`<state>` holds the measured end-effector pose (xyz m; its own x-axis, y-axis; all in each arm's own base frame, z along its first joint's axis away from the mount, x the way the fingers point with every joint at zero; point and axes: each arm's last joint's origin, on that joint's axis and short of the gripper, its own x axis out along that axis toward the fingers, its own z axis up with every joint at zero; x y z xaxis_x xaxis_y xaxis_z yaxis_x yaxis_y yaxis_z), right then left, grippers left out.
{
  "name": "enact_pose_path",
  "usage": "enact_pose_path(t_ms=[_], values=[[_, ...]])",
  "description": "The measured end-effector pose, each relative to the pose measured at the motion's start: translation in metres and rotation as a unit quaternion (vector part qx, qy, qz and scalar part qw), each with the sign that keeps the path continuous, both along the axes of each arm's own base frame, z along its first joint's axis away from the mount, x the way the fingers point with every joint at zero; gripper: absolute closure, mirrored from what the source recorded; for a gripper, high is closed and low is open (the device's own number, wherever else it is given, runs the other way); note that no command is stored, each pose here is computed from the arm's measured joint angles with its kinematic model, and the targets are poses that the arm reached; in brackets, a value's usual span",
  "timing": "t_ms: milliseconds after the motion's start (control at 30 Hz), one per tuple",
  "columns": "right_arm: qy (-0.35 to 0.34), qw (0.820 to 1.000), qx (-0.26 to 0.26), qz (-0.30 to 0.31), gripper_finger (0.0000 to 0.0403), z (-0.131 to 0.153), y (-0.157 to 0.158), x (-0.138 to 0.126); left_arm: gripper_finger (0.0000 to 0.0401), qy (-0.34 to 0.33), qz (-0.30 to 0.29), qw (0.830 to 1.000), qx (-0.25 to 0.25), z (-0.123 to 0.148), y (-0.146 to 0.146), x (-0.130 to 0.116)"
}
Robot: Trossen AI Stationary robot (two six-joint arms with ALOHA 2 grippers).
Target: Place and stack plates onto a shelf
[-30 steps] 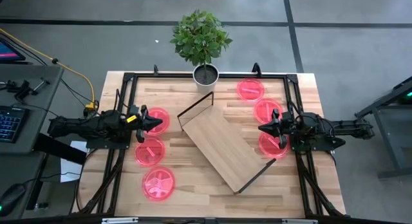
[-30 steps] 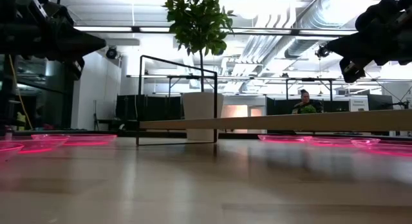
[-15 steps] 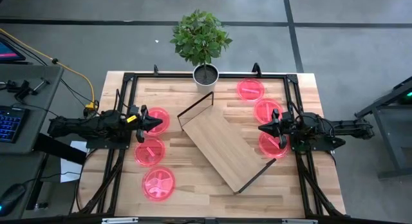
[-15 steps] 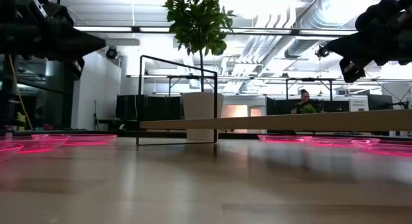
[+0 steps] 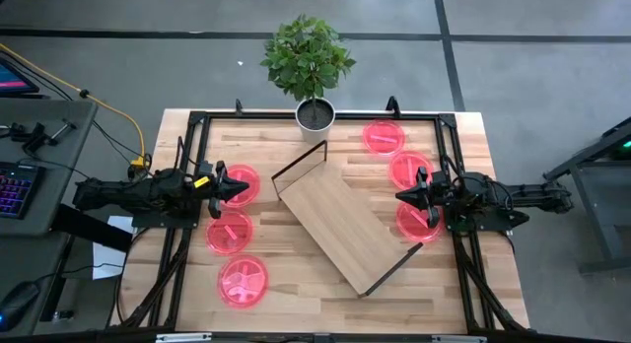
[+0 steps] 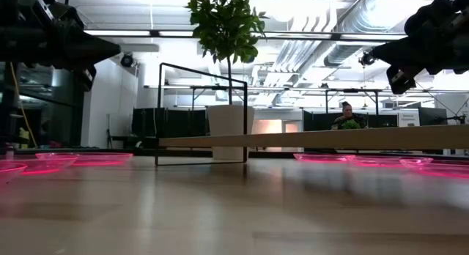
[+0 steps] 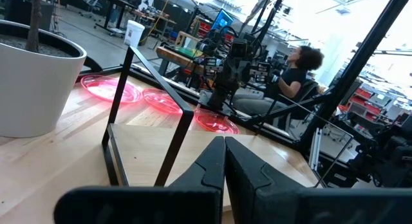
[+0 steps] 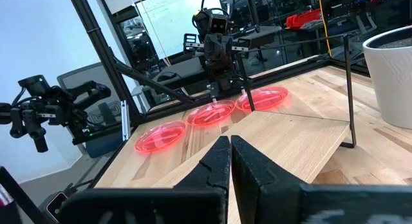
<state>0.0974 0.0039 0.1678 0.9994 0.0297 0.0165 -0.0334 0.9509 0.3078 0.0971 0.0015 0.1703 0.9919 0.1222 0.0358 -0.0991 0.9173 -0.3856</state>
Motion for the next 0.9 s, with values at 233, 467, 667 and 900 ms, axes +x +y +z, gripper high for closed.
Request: enact_pose_path(t_ms=[233,467,667,900], values=[[0.000,1.000,0.000,0.000,0.0402,0.000,0.000,0.000,0.0401,0.000,0.000,1.000,0.000,0.000,0.000,0.000],[0.000,1.000,0.000,0.000,0.0402,0.000,0.000,0.000,0.0401,0.000,0.000,1.000,0.000,0.000,0.000,0.000],[-0.137,0.978,0.146,-0.057,0.0402,0.025,-0.005,-0.004,0.0401,0.000,0.000,1.000,0.000,0.000,0.000,0.000],[-0.311,0.860,0.325,-0.241,0.0402,0.046,-0.019,-0.019,0.0401,0.000,0.000,1.000,0.000,0.000,0.000,0.000]])
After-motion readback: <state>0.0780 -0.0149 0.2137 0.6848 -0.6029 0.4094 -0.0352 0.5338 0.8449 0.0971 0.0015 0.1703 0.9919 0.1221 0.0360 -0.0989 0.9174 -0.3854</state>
